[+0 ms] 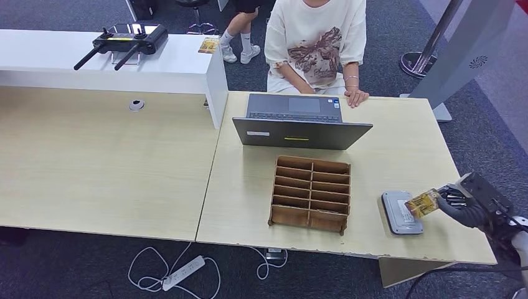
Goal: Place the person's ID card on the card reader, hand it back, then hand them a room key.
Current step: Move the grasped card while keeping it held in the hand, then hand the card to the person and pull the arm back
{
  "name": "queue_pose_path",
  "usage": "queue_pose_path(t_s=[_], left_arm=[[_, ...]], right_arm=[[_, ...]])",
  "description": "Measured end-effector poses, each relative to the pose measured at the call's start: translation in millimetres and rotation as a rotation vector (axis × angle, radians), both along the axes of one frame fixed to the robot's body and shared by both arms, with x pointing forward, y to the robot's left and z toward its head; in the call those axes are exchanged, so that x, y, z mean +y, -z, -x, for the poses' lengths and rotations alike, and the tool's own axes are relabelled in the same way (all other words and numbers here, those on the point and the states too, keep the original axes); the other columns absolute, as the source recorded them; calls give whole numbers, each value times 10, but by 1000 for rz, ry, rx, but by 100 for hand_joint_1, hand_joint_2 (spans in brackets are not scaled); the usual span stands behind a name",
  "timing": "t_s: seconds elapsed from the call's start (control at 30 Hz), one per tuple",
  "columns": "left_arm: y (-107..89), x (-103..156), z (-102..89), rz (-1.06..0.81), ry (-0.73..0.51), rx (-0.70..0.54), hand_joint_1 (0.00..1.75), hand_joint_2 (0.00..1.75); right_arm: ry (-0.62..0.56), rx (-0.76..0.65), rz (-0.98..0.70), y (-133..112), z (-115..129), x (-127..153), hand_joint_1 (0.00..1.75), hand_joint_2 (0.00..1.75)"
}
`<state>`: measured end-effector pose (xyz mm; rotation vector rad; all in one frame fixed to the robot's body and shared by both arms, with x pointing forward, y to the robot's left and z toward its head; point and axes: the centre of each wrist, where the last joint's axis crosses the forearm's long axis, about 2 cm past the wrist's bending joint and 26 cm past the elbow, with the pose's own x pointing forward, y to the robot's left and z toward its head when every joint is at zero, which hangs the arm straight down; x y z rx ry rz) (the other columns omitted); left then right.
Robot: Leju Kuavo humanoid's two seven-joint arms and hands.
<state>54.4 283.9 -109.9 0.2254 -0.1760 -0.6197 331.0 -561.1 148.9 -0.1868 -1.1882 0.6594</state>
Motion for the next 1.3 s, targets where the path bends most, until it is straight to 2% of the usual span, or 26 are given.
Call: queue_pose_path(t_s=[0.73,1.3], left_arm=[[-2,-2,-14,3,18,7,0,0],[-3,-2,-24,0,20,8,0,0]], right_arm=[[-36,52,10,279,7,334,175,175],[-27,61,50,340,-26,459,175,175]])
